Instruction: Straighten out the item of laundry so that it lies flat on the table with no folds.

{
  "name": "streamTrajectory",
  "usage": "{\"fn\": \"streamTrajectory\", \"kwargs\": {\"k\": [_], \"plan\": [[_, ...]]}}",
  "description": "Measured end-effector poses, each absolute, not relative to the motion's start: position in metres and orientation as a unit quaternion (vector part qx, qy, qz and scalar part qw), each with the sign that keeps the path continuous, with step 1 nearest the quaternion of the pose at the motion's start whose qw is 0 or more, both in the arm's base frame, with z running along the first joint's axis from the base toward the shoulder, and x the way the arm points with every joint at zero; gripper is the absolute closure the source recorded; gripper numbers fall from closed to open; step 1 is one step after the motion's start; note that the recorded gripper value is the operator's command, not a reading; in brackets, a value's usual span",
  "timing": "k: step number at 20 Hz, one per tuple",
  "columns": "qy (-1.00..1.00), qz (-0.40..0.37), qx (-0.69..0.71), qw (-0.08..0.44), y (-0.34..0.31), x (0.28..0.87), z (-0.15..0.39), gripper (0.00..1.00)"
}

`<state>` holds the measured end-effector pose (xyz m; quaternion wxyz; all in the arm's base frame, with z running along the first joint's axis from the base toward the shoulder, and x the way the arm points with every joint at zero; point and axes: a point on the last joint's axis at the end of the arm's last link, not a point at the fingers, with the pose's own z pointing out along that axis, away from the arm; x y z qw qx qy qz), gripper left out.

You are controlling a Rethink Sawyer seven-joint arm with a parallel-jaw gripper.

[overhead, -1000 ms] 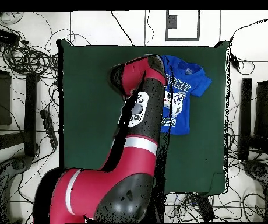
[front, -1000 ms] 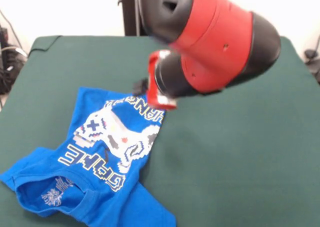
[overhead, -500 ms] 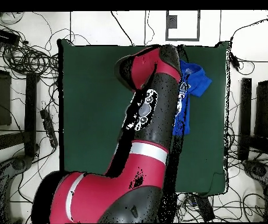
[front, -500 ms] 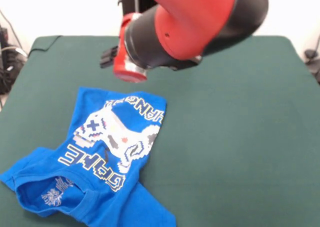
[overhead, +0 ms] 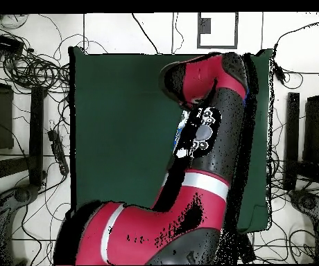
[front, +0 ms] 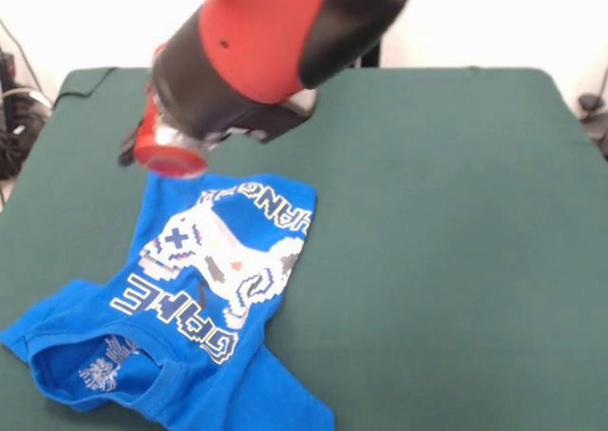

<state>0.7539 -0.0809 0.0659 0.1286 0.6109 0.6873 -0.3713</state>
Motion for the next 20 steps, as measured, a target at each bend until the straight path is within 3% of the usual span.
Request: {"fn": "streamTrajectory", "kwargs": {"k": [8, 9, 20], "plan": [[0.716, -0.293, 0.612, 0.165, -0.084, 0.775, 0.044, 1.0], [0.718, -0.276, 0.619, 0.158, -0.074, 0.778, 0.04, 0.0], [0.72, -0.229, 0.645, 0.116, -0.039, 0.781, 0.028, 0.0]]}}
